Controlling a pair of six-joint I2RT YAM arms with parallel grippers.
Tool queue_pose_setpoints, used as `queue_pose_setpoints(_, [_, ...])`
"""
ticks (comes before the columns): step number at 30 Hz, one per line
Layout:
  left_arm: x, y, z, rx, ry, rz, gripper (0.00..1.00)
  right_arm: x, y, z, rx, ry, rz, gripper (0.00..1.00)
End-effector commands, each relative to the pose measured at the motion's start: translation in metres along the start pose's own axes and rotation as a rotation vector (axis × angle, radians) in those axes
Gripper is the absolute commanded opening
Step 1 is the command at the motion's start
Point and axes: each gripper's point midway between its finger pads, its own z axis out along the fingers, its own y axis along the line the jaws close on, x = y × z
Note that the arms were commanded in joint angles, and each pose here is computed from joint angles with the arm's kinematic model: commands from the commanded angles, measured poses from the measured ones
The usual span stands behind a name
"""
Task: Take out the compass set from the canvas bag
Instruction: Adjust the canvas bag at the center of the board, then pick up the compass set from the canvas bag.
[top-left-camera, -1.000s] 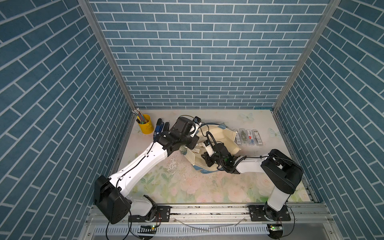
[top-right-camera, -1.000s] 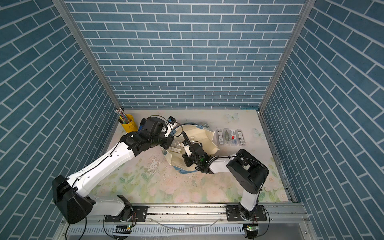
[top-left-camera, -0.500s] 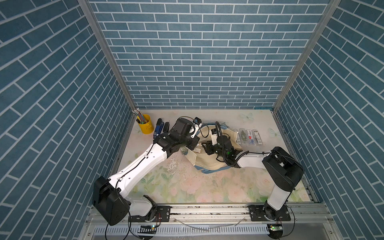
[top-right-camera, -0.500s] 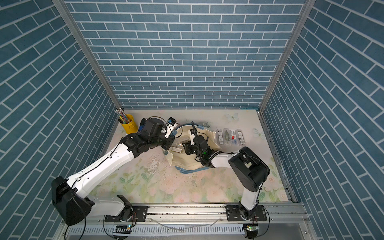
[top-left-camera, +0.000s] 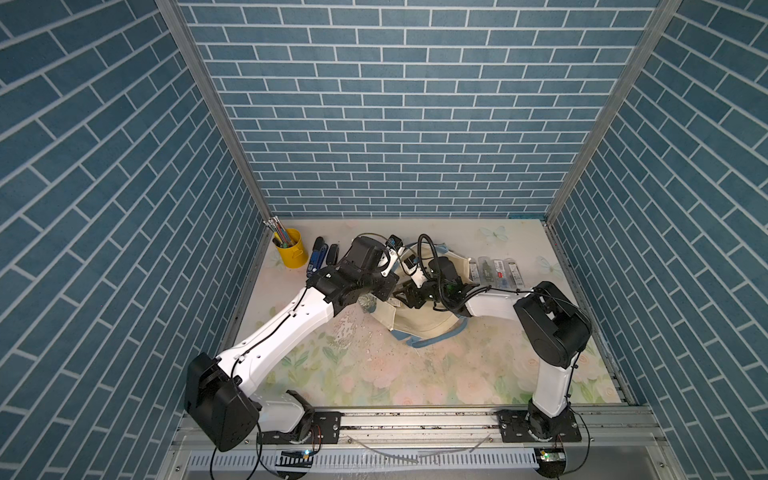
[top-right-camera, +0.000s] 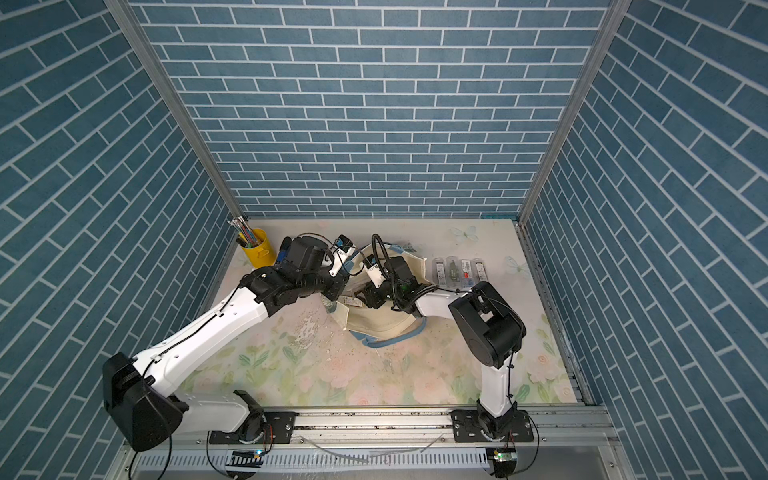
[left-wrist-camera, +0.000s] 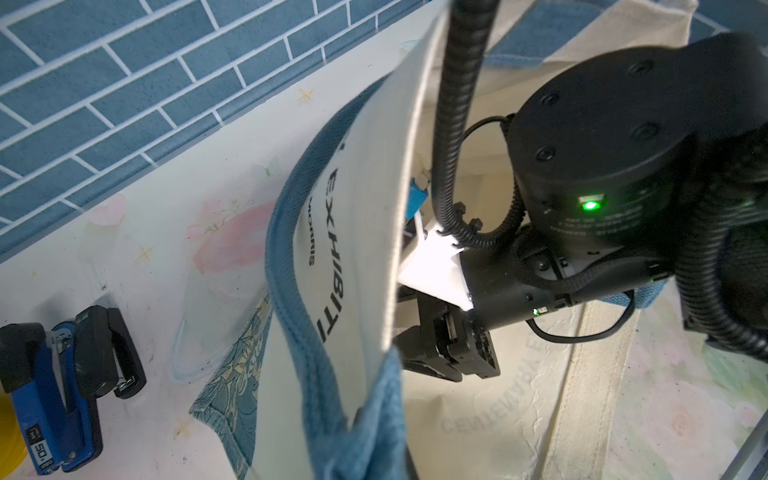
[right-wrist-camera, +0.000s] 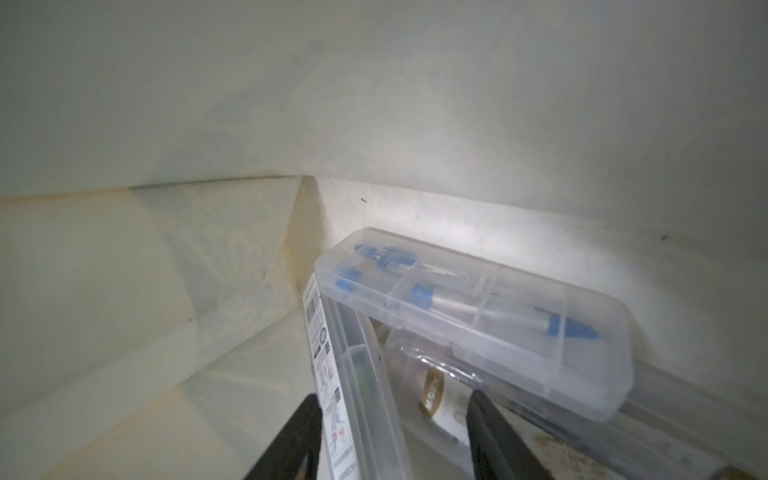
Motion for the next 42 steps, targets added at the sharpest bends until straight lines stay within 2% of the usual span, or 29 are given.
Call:
queue_pose_setpoints(1, [-0.018,-0.007,-0.011,0.037,-0.082,0.017,0.0,0.022,0.003,0.005,-0.049,0.099,0.056,0.59])
queue_pose_setpoints(7, [-0.018,-0.008,-0.01,0.037,-0.085,0.026,0.0,0.041,0.017,0.003,-0.103,0.153,0.08,0.58])
queue_pose_setpoints(17, [-0.016,-0.007,-0.012,0.028,-0.107,0.082,0.0,0.031,0.041,0.002,-0.151,0.138,0.063,0.36])
queue_pose_setpoints(26, [-0.012,-0.006,-0.011,0.022,-0.114,0.115,0.0,0.035,0.032,-0.009,-0.005,0.203,0.04,0.22])
queue_pose_setpoints(34, [-0.01,-0.003,-0.014,0.001,-0.133,0.161,0.0,0.016,0.035,-0.027,0.035,0.163,0.032,0.12])
queue_pose_setpoints(42, [-0.012,-0.001,-0.014,-0.011,-0.138,0.16,0.0,0.005,0.039,-0.039,0.045,0.145,0.02,0.07])
